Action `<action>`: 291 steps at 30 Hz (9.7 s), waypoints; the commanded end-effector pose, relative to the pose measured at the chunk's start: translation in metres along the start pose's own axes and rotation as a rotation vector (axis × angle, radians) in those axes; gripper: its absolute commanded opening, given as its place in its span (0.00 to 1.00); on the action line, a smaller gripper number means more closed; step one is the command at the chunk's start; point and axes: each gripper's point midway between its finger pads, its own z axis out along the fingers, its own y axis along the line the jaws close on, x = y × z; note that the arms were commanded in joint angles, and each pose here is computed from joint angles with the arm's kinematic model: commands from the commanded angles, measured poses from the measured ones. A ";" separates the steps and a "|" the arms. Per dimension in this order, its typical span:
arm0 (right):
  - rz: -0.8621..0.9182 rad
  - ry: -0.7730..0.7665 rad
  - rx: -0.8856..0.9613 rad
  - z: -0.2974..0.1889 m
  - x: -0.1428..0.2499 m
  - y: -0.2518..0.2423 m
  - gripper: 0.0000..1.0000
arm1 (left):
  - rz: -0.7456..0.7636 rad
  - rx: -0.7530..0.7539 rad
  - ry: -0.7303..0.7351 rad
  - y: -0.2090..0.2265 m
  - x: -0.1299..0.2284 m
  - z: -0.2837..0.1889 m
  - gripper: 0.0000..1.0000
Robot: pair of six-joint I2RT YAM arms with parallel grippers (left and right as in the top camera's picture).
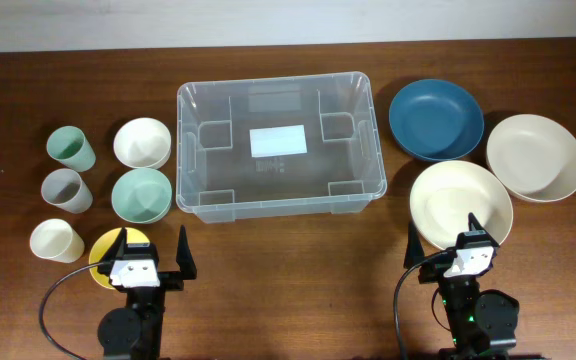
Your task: Pack container
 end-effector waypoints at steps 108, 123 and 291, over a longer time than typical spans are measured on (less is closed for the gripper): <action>0.583 0.792 0.654 -0.042 -0.111 -0.091 0.99 | -0.006 0.001 0.003 0.000 0.002 0.000 0.99; 0.905 1.075 0.817 -0.050 0.023 -0.130 0.99 | -0.006 0.001 0.003 0.000 0.002 0.000 1.00; 0.946 0.592 -0.198 0.029 -0.170 -0.086 0.04 | -0.006 0.000 0.003 0.000 0.002 0.000 0.99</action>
